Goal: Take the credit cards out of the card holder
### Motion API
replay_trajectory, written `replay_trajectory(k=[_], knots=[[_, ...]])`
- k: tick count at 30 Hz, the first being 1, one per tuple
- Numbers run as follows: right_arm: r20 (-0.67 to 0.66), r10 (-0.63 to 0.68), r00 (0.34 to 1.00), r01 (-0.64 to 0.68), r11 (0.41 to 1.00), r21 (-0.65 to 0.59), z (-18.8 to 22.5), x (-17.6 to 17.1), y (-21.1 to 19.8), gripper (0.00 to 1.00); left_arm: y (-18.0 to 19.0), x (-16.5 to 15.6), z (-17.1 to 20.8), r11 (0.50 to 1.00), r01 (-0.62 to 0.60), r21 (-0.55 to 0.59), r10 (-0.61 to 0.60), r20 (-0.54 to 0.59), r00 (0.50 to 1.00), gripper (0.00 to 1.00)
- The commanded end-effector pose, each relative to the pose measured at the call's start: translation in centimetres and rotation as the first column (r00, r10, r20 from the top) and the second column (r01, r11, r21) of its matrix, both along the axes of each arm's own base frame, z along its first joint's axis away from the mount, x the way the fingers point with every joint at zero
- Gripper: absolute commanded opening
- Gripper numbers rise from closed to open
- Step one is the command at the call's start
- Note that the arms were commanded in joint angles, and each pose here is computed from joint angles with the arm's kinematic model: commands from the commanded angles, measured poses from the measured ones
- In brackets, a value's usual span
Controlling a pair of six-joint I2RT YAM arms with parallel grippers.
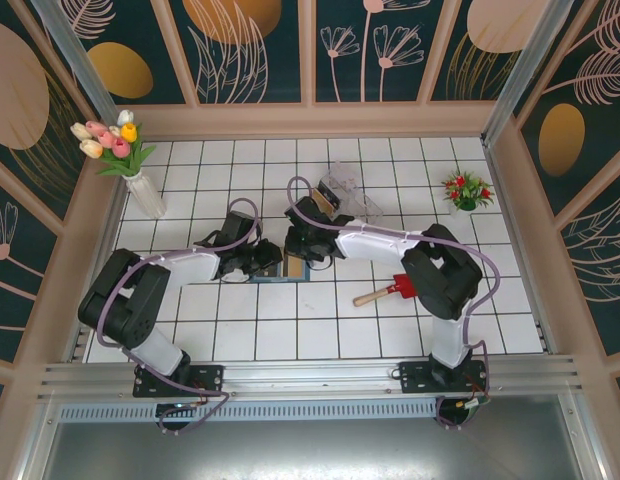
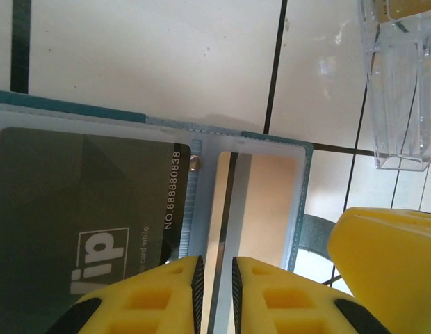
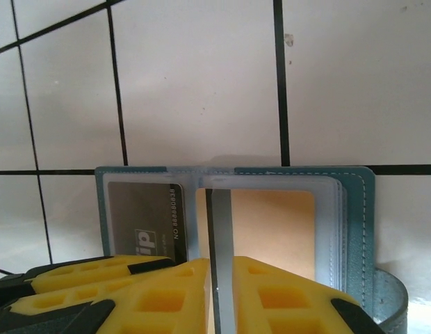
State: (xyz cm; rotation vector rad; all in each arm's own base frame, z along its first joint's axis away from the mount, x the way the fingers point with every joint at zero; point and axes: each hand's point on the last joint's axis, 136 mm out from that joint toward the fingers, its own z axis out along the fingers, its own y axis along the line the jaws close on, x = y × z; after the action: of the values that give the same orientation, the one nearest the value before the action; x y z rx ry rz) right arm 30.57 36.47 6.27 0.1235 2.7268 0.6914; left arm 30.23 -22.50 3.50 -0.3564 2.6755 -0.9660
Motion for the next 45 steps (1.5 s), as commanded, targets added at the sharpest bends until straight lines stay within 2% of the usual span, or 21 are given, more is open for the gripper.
replay_trajectory(k=[1,6,16,30,36,41,45], knots=[[-0.018,0.005,1.0,-0.006,0.997,-0.073,-1.2,-0.2,-0.7,0.18,-0.2,0.5,0.1,1.0,0.019,0.006,-0.019,0.01,1.0,0.21],[-0.057,0.024,0.998,-0.027,0.998,-0.056,-2.3,-0.5,-0.7,0.17,-0.6,0.4,0.2,0.999,0.034,-0.015,-0.034,0.009,0.999,0.17],[-0.079,0.014,0.997,-0.02,0.997,-0.071,-3.4,-0.5,-1.4,0.2,-1.0,0.0,-0.3,0.998,0.056,-0.034,-0.056,-0.008,0.998,0.21],[-0.117,0.022,0.993,-0.028,0.998,-0.054,-4.8,-0.9,-1.5,0.2,-1.4,-0.2,-0.8,0.996,0.071,-0.057,-0.072,-0.015,0.997,0.2],[-0.118,0.022,0.993,-0.027,0.999,-0.045,-4.7,-0.9,-1.6,0.2,-1.2,-0.1,-0.9,0.996,0.07,-0.057,-0.071,-0.014,0.997,0.16],[-0.071,0.023,0.997,-0.023,1.0,-0.004,-2.9,-0.6,-1.5,0.2,-0.7,-0.4,-1.2,0.997,0.059,-0.045,-0.06,-0.019,0.998,0.1],[-0.052,0.0,0.999,-0.001,1.0,-0.021,-2.3,-0.4,-2.3,0.2,-0.3,-0.6,-1.6,0.998,0.054,-0.025,-0.054,-0.024,0.998,0.08]])
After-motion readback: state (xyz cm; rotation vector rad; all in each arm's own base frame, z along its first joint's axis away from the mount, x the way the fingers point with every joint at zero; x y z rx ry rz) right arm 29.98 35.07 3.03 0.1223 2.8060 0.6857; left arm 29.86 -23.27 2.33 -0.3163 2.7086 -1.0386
